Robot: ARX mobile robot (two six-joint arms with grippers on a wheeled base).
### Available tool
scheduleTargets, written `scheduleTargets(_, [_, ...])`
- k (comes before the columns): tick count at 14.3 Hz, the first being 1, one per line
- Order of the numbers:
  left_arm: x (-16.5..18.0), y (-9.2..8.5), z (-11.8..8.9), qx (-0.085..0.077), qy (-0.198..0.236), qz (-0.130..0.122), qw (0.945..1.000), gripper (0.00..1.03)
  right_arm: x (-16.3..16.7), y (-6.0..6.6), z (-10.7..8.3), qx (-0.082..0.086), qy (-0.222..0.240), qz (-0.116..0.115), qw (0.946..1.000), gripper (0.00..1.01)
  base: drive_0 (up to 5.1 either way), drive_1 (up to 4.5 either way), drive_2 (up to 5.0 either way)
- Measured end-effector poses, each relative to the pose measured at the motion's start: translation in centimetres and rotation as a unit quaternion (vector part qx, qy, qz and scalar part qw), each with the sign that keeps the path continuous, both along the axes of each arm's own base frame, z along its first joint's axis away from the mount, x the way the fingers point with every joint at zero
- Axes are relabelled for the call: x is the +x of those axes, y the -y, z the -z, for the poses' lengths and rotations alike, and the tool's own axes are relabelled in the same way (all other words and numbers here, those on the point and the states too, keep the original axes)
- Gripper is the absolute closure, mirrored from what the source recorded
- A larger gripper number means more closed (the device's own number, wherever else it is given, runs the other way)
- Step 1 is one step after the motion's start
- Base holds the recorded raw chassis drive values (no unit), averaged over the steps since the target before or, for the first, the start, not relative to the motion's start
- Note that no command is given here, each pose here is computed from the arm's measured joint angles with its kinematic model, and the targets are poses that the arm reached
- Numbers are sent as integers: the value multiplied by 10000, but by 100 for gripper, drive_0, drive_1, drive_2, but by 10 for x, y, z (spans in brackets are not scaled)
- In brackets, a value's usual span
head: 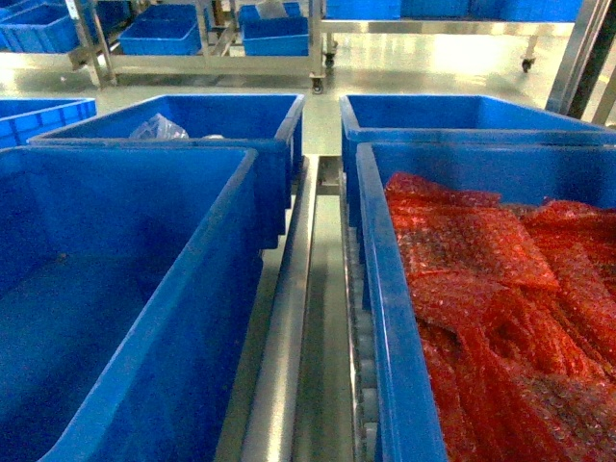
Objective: Pick blue part to blue bin on bottom shelf
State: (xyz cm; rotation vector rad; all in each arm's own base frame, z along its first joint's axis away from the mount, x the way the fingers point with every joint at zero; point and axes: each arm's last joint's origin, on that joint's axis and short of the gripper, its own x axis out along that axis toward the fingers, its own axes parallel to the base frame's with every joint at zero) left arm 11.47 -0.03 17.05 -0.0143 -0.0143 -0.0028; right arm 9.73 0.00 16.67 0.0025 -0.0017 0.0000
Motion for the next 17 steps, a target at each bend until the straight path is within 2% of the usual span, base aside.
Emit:
scheduleTargets(7, [-7, 0, 1, 0, -6, 0, 10000, 101, 0, 0, 0, 0, -2, 0, 10000, 3, 0, 0, 0])
scheduleTargets(9, [-17, 0, 6, 2, -172, -2, 9999, 101, 0, 0, 0, -2, 0, 0, 10000, 3, 0, 0, 0])
scheduleTargets(10, [-17, 0, 1, 9, 10, -15, 10000, 101, 0, 0, 0, -2, 11, -4, 10000, 3, 0, 0, 0])
scheduleTargets(11, [-17, 0, 5, 16, -128, 6, 9999, 101, 0, 0, 0, 0, -13, 4, 10000, 3, 0, 0, 0])
scheduleTargets(16, [-17, 0, 4, 19, -86, -2, 10000, 101, 0, 0, 0, 0, -4, 2, 10000, 3, 0, 0, 0])
scheduleTargets(17, [-17, 0, 4, 17, -86, -2, 10000, 94, 0, 0, 0, 0, -2, 0, 10000, 3, 0, 0, 0])
